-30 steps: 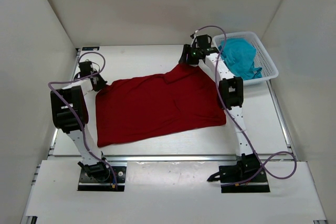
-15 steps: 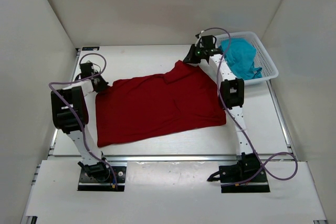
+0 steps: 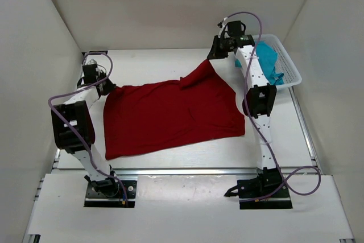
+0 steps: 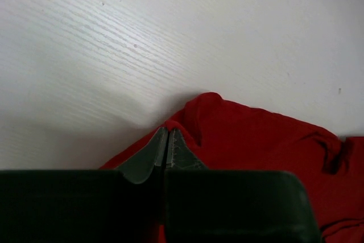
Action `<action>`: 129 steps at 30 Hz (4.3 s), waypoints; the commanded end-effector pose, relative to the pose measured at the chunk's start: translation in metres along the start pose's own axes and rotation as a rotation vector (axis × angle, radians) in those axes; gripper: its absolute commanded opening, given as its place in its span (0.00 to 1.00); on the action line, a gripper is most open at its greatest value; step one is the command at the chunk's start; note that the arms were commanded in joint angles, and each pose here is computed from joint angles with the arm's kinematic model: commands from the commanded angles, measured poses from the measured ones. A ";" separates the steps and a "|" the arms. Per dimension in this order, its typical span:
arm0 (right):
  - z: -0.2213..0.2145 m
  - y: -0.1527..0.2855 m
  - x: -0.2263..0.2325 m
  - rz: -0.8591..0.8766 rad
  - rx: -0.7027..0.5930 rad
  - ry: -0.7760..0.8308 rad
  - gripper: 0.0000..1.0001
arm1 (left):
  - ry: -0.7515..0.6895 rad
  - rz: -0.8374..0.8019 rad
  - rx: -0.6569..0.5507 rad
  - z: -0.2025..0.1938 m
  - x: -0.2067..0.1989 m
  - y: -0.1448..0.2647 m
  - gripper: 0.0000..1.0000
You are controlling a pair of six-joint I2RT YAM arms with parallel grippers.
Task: Fold and stack the t-shirts
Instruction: Grap the side of the flattened tshirt furthest away from the robot with both arms, then fold the other side of the tshirt into a rectangle
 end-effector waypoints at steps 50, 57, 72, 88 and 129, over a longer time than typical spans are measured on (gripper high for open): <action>-0.237 0.205 -0.001 -0.177 -0.144 -0.220 0.00 | 0.085 0.081 -0.024 -0.054 0.075 0.106 0.00; -0.272 0.213 -0.021 -0.291 -0.167 -0.275 0.00 | 0.114 0.115 0.012 -0.074 0.085 0.103 0.16; -0.267 0.187 0.085 -0.258 -0.076 0.269 0.00 | -0.011 -0.113 -0.220 -0.072 0.012 0.152 0.43; -0.289 0.082 0.093 -0.265 0.174 0.425 0.26 | -0.103 -0.455 -0.020 -0.197 -0.044 0.166 0.40; -0.307 0.117 0.131 -0.038 0.312 0.303 0.00 | -0.111 -0.531 -0.008 -0.186 -0.071 0.181 0.39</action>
Point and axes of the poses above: each gripper's point midway between its finger pads, its own y axis back along the fingers, its own x axis along the line the jaws close on, z = x × y, the point moved 3 cm from there along y, back along the fingers, and after that the axes turned 1 degree about -y, right-handed, at the moved point
